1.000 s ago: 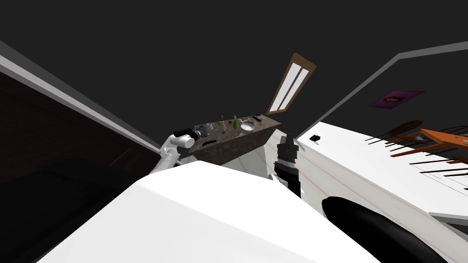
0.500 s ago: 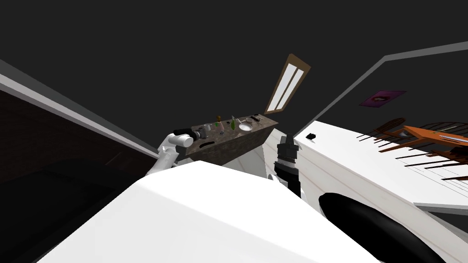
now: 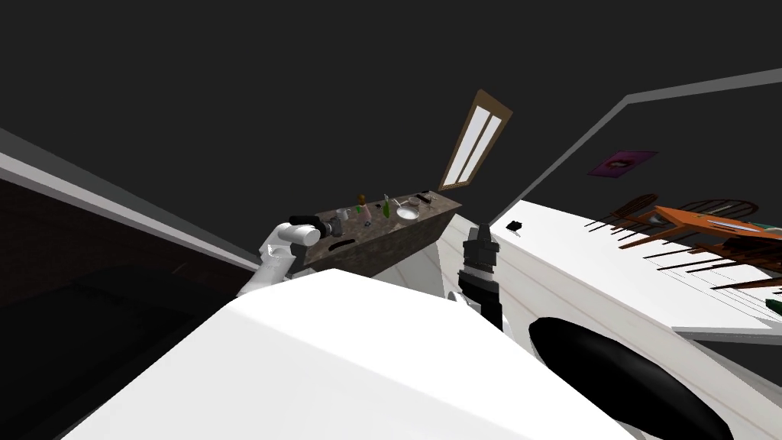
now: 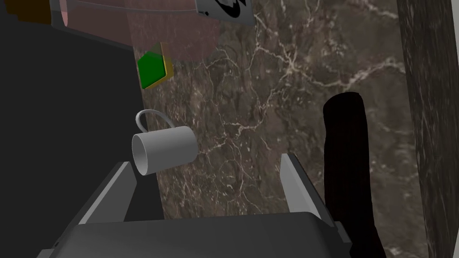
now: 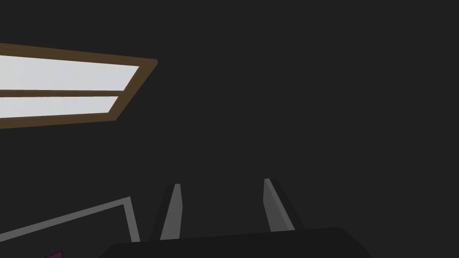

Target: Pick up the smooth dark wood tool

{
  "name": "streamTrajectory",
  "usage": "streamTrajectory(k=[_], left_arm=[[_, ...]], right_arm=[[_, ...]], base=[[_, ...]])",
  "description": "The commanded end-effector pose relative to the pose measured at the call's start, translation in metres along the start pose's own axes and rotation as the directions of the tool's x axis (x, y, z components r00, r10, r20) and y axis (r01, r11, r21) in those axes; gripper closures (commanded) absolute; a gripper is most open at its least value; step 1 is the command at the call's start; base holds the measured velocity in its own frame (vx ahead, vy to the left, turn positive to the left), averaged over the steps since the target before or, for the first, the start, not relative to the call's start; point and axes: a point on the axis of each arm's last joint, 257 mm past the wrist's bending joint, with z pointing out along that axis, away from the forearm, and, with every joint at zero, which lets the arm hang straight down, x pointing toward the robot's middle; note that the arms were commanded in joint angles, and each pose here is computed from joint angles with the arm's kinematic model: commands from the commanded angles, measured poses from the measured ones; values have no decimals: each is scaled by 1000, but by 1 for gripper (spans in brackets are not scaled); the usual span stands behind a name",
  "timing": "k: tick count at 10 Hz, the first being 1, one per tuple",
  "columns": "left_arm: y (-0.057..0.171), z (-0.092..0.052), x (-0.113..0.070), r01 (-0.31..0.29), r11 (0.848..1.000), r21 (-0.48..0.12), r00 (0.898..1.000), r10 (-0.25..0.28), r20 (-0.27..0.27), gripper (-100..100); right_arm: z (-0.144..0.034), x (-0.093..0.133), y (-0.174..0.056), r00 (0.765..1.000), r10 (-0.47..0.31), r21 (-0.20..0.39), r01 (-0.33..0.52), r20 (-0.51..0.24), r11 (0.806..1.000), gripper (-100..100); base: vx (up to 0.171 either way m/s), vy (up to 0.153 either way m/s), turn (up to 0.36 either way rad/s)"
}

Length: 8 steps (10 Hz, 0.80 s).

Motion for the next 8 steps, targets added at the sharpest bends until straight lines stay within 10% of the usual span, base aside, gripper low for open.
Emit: streamTrajectory(k=[1,8], left_arm=[[10,0,-7,15,999,-46,1000,-14,21,-100],[56,-10,-42,108,969,-222,989,-82,123,-100]], right_arm=[[0,0,0,1000,0,0,0,0,1000,0],[0,0,0,1000,0,0,0,0,1000,0]], base=[[36,-3,-54],[33,3,-57]])
